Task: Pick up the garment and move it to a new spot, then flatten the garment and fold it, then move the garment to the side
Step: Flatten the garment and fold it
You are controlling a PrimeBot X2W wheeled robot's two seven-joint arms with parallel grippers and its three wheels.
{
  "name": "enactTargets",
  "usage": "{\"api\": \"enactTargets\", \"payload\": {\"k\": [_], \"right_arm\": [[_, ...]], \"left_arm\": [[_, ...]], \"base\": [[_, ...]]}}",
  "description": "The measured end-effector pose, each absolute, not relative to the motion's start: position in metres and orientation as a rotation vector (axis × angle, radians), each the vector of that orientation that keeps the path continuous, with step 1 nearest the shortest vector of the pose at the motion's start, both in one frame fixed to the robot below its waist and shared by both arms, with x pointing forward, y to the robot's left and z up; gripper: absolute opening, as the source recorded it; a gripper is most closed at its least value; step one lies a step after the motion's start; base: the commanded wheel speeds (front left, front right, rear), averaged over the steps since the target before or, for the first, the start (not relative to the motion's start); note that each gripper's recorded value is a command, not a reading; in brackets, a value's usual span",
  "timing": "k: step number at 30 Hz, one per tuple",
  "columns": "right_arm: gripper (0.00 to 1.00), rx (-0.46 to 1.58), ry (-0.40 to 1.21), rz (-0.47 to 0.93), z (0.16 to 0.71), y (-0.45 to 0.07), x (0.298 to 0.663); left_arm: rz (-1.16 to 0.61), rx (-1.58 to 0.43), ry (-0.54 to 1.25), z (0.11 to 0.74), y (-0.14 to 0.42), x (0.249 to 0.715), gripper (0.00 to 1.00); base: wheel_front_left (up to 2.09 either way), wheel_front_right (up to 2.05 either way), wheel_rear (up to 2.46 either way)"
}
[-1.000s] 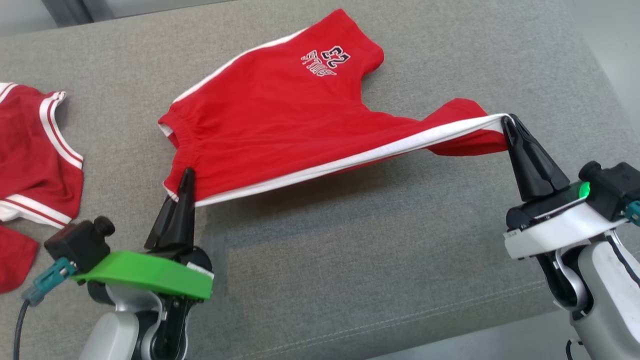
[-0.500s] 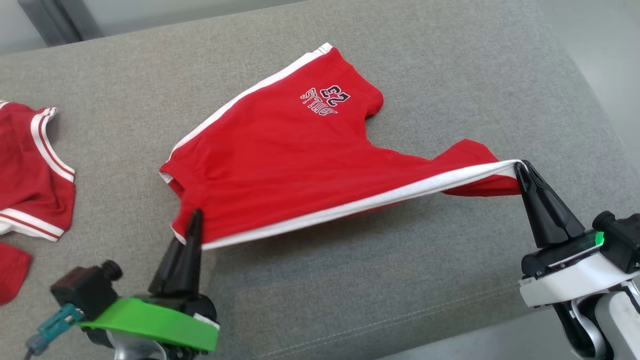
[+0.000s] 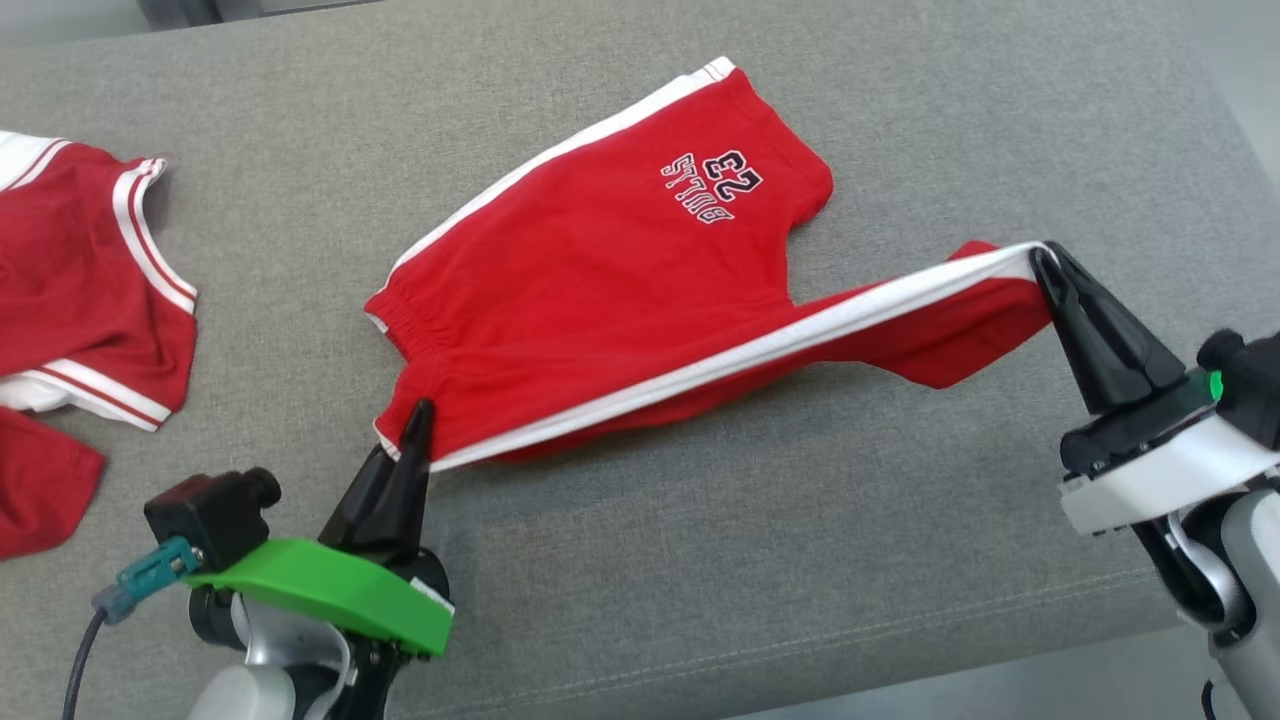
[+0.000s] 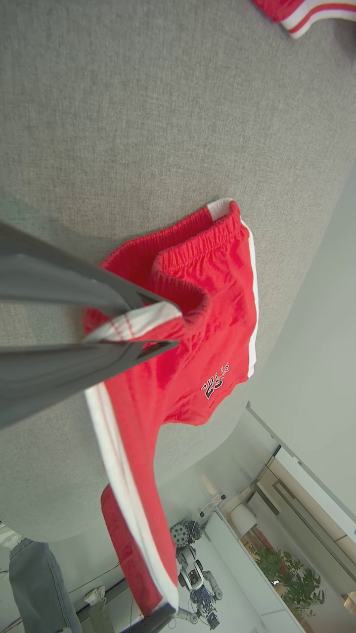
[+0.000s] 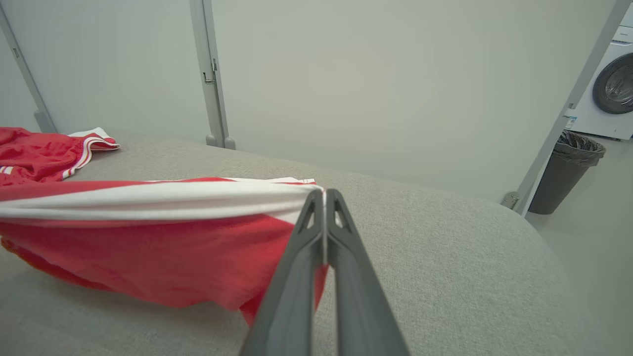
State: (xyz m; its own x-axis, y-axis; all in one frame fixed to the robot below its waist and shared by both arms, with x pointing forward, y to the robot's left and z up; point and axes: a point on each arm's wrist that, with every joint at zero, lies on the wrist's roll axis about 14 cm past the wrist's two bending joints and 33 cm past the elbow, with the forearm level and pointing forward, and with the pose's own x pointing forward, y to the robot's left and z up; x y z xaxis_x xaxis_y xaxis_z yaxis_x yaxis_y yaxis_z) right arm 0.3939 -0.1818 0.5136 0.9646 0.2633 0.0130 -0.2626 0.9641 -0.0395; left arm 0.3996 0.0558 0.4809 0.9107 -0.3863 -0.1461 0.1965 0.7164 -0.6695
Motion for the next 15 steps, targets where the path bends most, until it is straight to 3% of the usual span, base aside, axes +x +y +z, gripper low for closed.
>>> {"api": "enactTargets", "payload": {"k": [2, 7, 15], "right_arm": [[0.00, -0.050, -0.015, 0.294, 0.514, -0.178, 0.406], [0.00, -0.077, -0.026, 0.327, 0.523, -0.174, 0.440], [0.00, -0.132, -0.007, 0.377, 0.530, -0.165, 0.496]], "left_arm": [[-0.323, -0.692, 0.290, 0.480, 0.057, 0.408, 0.13], [-0.334, -0.678, 0.289, 0.484, 0.054, 0.433, 0.00], [-0.339, -0.672, 0.346, 0.478, 0.050, 0.476, 0.00]], "base": [[0.00, 0.00, 0.00], [0.00, 0.00, 0.00], [0.00, 0.00, 0.00]]}}
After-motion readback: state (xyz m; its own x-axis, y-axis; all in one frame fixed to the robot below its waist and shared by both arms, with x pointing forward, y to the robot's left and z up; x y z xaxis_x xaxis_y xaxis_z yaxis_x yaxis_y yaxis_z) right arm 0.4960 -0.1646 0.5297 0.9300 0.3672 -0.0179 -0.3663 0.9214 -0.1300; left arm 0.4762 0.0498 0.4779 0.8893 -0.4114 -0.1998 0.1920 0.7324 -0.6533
